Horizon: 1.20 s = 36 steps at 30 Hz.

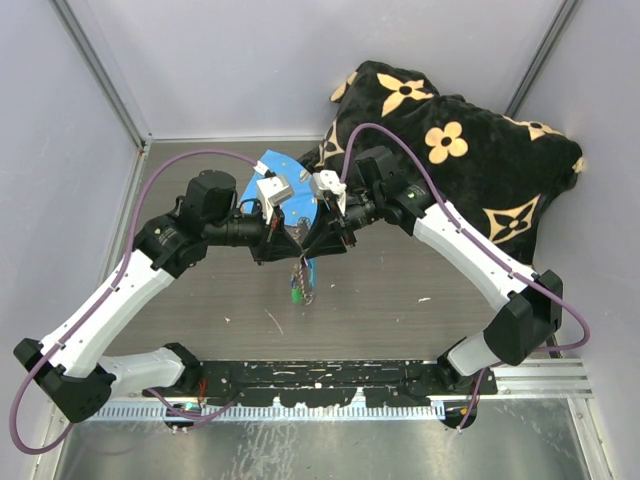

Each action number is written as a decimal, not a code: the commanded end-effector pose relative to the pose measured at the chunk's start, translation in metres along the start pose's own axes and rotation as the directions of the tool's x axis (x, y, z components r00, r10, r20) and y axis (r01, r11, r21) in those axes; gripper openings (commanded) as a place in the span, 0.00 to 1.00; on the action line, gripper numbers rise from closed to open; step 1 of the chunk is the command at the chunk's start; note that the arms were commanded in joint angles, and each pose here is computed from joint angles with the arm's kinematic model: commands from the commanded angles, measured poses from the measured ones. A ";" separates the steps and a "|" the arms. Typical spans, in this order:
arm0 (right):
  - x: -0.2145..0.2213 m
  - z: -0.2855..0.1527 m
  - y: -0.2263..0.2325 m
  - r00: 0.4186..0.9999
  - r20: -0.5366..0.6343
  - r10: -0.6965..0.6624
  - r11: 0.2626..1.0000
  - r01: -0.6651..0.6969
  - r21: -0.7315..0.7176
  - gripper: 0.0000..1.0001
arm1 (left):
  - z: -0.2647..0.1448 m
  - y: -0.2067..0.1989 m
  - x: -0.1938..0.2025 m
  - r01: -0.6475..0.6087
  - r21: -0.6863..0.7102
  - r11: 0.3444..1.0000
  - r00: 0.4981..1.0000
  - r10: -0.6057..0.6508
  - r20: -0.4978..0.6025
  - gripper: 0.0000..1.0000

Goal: Remove the keys from the keyring
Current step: Remove the key from the keyring.

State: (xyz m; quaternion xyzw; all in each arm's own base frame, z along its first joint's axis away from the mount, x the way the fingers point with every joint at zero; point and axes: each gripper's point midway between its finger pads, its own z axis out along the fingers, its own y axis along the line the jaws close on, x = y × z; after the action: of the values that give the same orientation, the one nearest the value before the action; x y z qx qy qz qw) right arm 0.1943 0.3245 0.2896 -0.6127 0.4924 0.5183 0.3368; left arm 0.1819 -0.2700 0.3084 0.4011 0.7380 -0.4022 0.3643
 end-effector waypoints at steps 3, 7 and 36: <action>-0.019 0.002 0.010 0.998 0.042 -0.043 0.999 0.044 -0.031 0.30 | -0.006 -0.014 -0.026 -0.058 0.039 0.998 0.993 0.054 0.103 0.00; -0.019 0.003 0.011 0.998 0.044 -0.039 0.999 0.040 -0.037 0.26 | -0.005 -0.014 -0.026 -0.056 0.039 0.998 0.993 0.051 0.103 0.00; -0.018 -0.005 0.006 0.998 0.068 0.018 1.000 -0.016 -0.026 0.01 | -0.016 0.000 -0.025 0.073 -0.080 0.994 0.953 -0.046 0.299 0.31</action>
State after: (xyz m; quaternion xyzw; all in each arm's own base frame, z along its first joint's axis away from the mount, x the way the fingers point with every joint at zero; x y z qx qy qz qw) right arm 0.1929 0.3245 0.2900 -0.5940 0.5057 0.5360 0.3228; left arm 0.1840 -0.2644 0.3024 0.3399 0.7424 -0.4102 0.4062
